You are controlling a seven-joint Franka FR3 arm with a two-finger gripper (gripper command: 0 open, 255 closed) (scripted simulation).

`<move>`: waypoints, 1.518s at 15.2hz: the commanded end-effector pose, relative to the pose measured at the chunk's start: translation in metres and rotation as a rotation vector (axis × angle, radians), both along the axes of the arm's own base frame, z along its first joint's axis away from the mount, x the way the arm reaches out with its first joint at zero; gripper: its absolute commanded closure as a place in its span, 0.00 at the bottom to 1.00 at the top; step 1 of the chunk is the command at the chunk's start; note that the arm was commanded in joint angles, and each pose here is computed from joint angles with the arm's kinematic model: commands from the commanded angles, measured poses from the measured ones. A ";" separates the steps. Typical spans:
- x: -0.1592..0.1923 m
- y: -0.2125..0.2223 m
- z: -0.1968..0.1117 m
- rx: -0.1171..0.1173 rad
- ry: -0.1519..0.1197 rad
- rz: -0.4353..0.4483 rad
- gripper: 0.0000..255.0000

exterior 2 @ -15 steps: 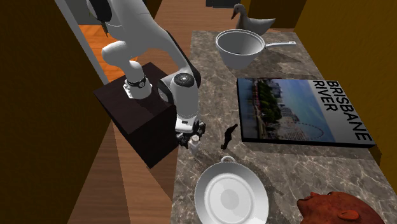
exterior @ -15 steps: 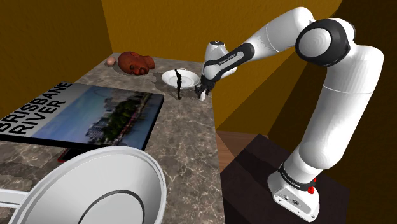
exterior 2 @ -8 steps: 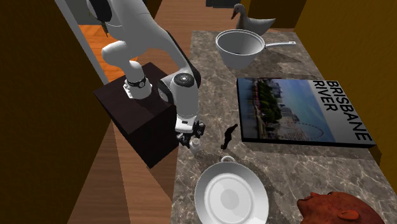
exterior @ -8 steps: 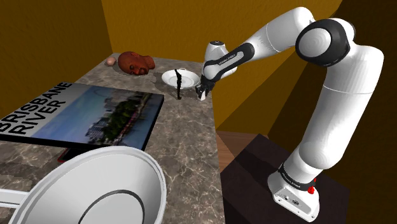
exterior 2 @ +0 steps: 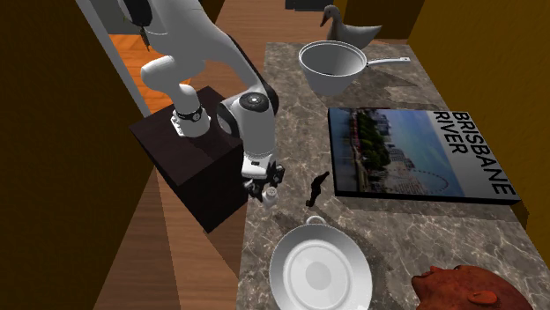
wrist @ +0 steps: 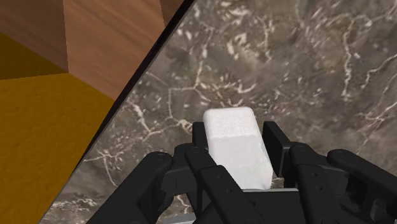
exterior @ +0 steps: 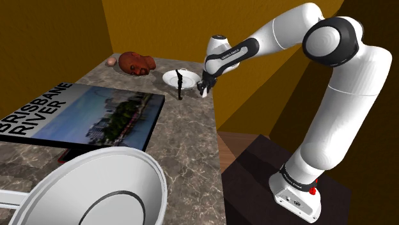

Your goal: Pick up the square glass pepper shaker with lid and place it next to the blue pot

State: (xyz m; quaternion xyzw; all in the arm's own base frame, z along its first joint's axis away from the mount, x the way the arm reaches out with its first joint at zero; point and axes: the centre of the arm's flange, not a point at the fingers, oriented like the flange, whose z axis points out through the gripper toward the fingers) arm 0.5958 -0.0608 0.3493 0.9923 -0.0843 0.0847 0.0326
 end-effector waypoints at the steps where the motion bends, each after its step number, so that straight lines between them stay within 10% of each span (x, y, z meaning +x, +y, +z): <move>1: 0.000 0.000 0.010 0.000 0.000 0.000 1.00; 23: 0.000 0.000 0.126 0.000 0.000 0.000 1.00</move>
